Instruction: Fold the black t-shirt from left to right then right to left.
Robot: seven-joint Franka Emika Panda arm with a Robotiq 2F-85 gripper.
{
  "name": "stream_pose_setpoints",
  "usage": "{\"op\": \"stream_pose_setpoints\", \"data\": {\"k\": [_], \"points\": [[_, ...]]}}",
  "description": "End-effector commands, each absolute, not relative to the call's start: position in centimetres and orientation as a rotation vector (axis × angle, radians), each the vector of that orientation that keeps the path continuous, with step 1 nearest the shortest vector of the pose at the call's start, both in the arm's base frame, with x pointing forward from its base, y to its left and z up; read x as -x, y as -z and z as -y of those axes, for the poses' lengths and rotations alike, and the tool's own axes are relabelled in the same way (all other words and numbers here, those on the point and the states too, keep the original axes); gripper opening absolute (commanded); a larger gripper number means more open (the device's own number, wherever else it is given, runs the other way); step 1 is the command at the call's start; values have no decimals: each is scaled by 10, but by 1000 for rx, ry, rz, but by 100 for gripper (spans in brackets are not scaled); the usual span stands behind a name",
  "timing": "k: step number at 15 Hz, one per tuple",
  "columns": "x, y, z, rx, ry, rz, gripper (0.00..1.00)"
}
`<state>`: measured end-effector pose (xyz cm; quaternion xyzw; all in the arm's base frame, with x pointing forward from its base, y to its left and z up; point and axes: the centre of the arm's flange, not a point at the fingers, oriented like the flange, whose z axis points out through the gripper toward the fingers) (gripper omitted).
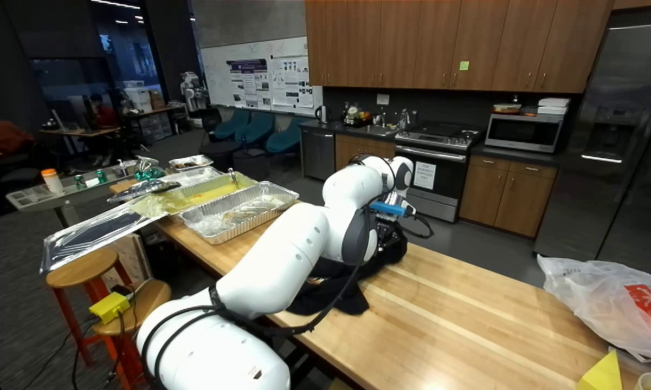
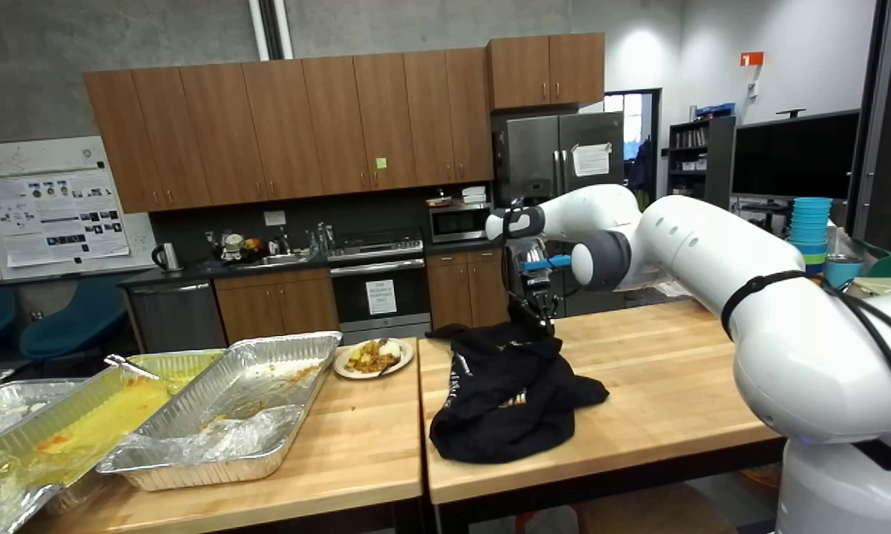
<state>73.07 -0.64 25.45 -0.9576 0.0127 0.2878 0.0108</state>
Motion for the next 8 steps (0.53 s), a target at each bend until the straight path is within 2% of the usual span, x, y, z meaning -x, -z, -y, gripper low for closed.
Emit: {"op": "stream_pose_setpoints", "data": {"k": [1, 8], "points": [[-743, -310, 9, 2979, -802, 184, 0], [-689, -415, -19, 3017, -588, 677, 0]]}}
